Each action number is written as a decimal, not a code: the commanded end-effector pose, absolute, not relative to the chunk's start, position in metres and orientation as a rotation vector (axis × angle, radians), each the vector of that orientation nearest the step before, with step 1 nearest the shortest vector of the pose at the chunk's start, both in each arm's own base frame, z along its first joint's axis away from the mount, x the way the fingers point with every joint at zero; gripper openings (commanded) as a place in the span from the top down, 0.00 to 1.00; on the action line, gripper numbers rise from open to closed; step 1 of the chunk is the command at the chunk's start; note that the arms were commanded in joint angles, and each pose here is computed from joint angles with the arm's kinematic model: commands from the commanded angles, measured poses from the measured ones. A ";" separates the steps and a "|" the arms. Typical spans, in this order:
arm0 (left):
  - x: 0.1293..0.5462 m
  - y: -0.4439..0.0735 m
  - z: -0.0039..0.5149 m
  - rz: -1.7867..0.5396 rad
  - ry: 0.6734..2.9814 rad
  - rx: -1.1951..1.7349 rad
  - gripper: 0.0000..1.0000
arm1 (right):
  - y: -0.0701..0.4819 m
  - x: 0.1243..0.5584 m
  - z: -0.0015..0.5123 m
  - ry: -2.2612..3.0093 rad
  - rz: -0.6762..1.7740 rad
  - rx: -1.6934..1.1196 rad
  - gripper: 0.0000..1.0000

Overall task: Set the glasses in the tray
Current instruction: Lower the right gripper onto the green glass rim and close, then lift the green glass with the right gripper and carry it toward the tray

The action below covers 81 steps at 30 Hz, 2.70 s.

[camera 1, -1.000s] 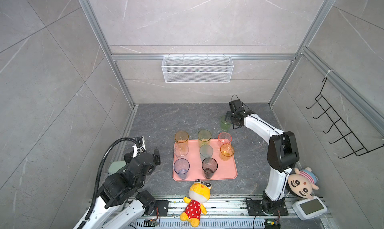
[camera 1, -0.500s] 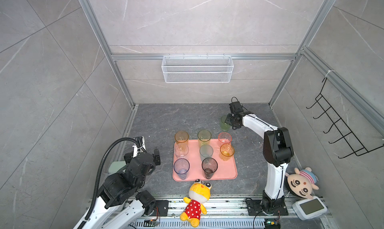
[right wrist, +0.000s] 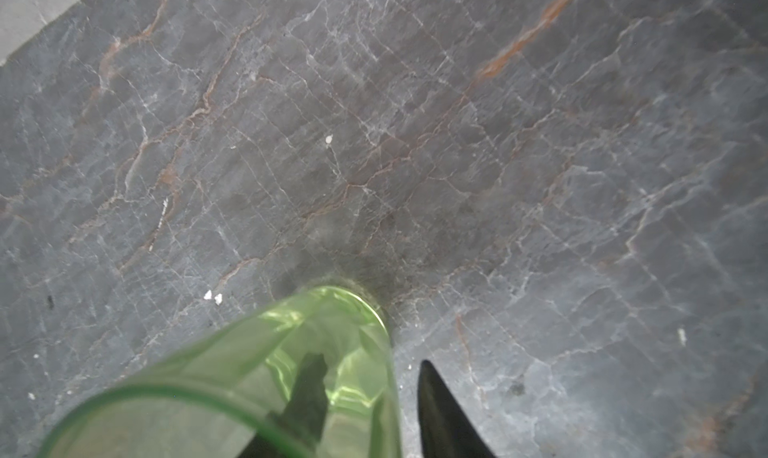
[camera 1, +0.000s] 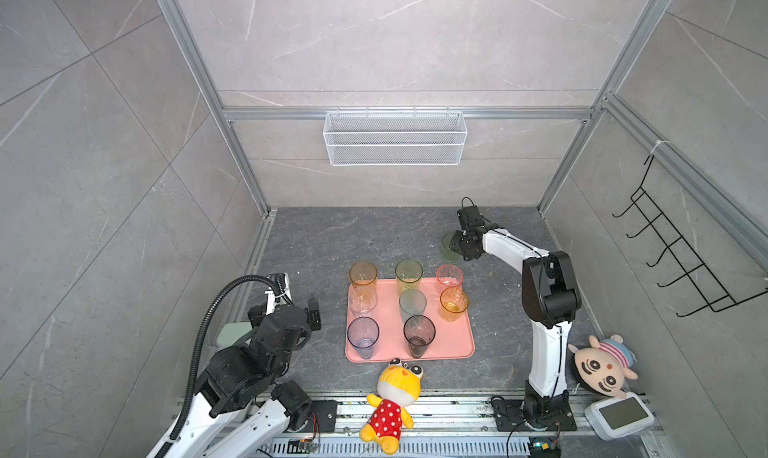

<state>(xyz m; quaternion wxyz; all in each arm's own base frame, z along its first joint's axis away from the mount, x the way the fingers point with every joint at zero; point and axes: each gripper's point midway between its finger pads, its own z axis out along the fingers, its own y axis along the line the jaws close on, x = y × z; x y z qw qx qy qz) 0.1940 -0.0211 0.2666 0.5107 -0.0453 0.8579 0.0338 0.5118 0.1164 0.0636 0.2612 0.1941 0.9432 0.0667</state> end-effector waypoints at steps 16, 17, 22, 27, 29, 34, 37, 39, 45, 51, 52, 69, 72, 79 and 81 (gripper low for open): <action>0.196 -0.021 0.270 0.074 2.046 -0.124 0.02 | 0.118 0.522 0.082 2.526 0.182 0.469 0.81; 0.195 -0.021 0.270 0.074 2.045 -0.126 0.02 | 0.117 0.522 0.085 2.522 0.180 0.466 0.83; 0.196 -0.022 0.269 0.070 2.048 -0.124 0.01 | 0.115 0.519 0.102 2.502 0.170 0.439 0.89; 0.196 -0.022 0.270 0.069 2.048 -0.124 0.01 | 0.112 0.512 0.131 2.464 0.167 0.409 0.92; 0.196 -0.022 0.270 0.069 2.048 -0.122 0.02 | 0.110 0.507 0.145 2.448 0.170 0.399 0.93; 0.197 -0.024 0.269 0.066 2.051 -0.118 0.01 | 0.106 0.489 0.178 2.425 0.177 0.366 0.97; 0.198 -0.026 0.268 0.060 2.055 -0.115 0.01 | 0.104 0.475 0.198 2.414 0.185 0.347 0.97; 0.200 -0.028 0.267 0.057 2.059 -0.112 0.00 | 0.102 0.465 0.212 2.404 0.196 0.331 0.97; 0.207 -0.036 0.266 0.042 2.057 -0.115 0.00 | 0.101 0.426 0.249 2.409 0.242 0.260 0.98; 0.213 -0.035 0.271 0.053 2.026 -0.156 0.00 | 0.101 0.386 0.274 2.443 0.287 0.189 0.98; 0.214 -0.036 0.271 0.048 2.019 -0.161 0.00 | 0.101 0.380 0.277 2.450 0.293 0.180 0.98; 0.236 -0.050 0.285 0.041 1.941 -0.165 0.00 | 0.111 0.278 0.289 2.588 0.352 -0.043 1.00; 0.236 -0.050 0.285 0.043 1.941 -0.168 0.00 | 0.113 0.263 0.286 2.616 0.315 -0.085 1.00; 0.234 -0.049 0.284 0.022 1.940 -0.187 0.00 | 0.120 0.233 0.265 2.719 0.195 -0.199 1.00; 0.234 -0.050 0.283 0.018 1.944 -0.187 0.00 | 0.123 0.227 0.256 2.745 0.166 -0.225 1.00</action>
